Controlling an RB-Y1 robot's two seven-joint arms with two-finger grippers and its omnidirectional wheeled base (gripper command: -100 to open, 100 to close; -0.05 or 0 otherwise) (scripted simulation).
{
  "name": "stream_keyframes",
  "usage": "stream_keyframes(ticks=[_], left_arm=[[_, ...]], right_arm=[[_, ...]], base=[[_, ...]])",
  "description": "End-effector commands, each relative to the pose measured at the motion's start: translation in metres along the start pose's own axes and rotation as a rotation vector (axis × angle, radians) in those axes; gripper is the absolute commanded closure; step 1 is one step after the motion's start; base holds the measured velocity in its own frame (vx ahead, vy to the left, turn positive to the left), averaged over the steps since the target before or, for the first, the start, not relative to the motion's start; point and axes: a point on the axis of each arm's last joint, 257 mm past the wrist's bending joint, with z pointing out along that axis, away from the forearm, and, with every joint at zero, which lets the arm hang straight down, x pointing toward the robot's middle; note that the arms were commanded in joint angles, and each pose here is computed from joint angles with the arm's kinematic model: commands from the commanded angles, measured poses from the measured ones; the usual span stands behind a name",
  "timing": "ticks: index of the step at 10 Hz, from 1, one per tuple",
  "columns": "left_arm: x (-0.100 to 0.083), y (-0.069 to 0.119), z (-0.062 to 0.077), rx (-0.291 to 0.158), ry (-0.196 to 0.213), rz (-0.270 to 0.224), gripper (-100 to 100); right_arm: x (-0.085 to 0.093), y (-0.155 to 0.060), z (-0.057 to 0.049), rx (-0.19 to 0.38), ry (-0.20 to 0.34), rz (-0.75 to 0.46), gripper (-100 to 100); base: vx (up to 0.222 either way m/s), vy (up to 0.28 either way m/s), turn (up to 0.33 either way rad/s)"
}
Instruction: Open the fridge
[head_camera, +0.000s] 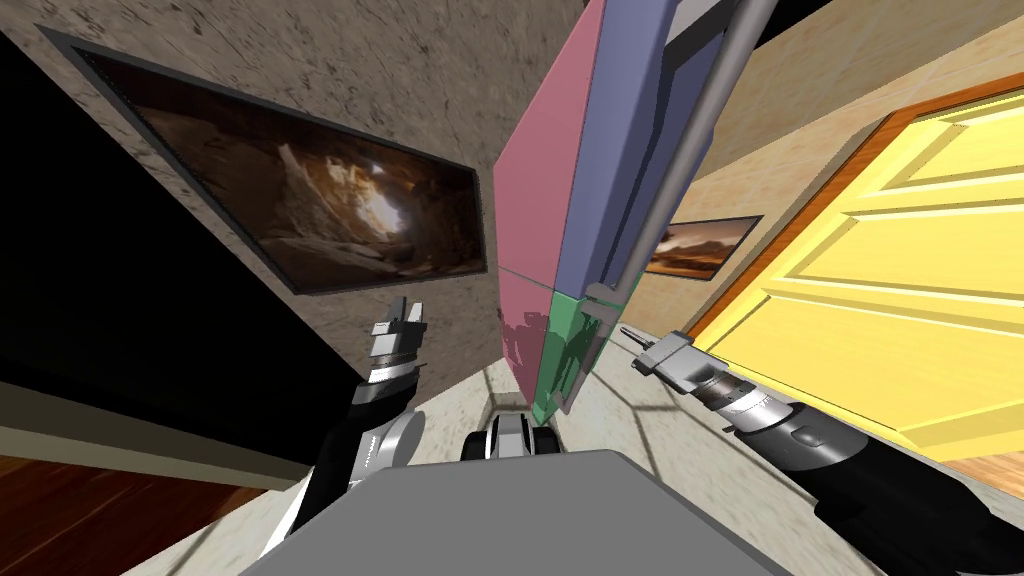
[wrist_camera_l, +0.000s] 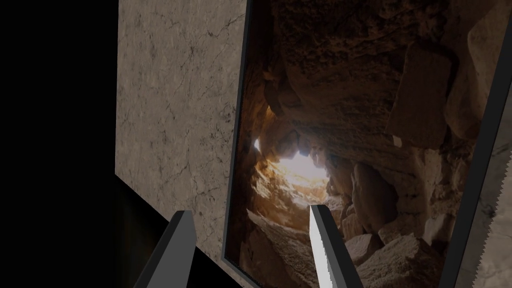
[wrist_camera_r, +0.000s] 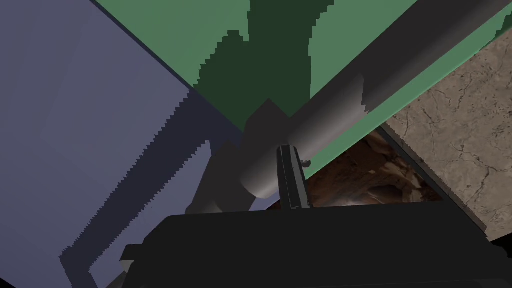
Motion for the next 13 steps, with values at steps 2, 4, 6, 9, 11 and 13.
stream_keyframes(ticks=[2, 4, 6, 9, 11, 13], left_arm=[[0.000, 0.000, 0.000, 0.000, 0.000, 0.000, 0], [0.000, 0.000, 0.000, 0.000, 0.000, 0.000, 0], [0.000, 0.000, 0.000, 0.000, 0.000, 0.000, 0], [0.000, 0.000, 0.000, 0.000, 0.000, 0.000, 0], [0.000, 0.000, 0.000, 0.000, 0.000, 0.000, 0], [0.000, 0.000, 0.000, 0.000, 0.000, 0.000, 0]], right_arm=[[-0.013, 0.012, 0.005, -0.053, -0.052, 0.005, 100], [-0.023, 0.021, 0.009, -0.095, -0.093, 0.007, 100], [-0.033, 0.031, 0.012, -0.138, -0.134, 0.009, 100], [-0.049, 0.045, 0.014, -0.203, -0.195, 0.010, 100], [-0.027, 0.034, 0.013, -0.173, -0.147, 0.017, -100], [-0.006, 0.024, 0.012, -0.148, -0.102, 0.022, -100]], base=[[-0.155, -0.233, 0.052], [-0.188, -0.347, 0.106], [-0.227, -0.319, 0.098], [-0.214, -0.338, 0.095], [-0.041, -0.076, 0.007], [0.051, 0.085, -0.025]])
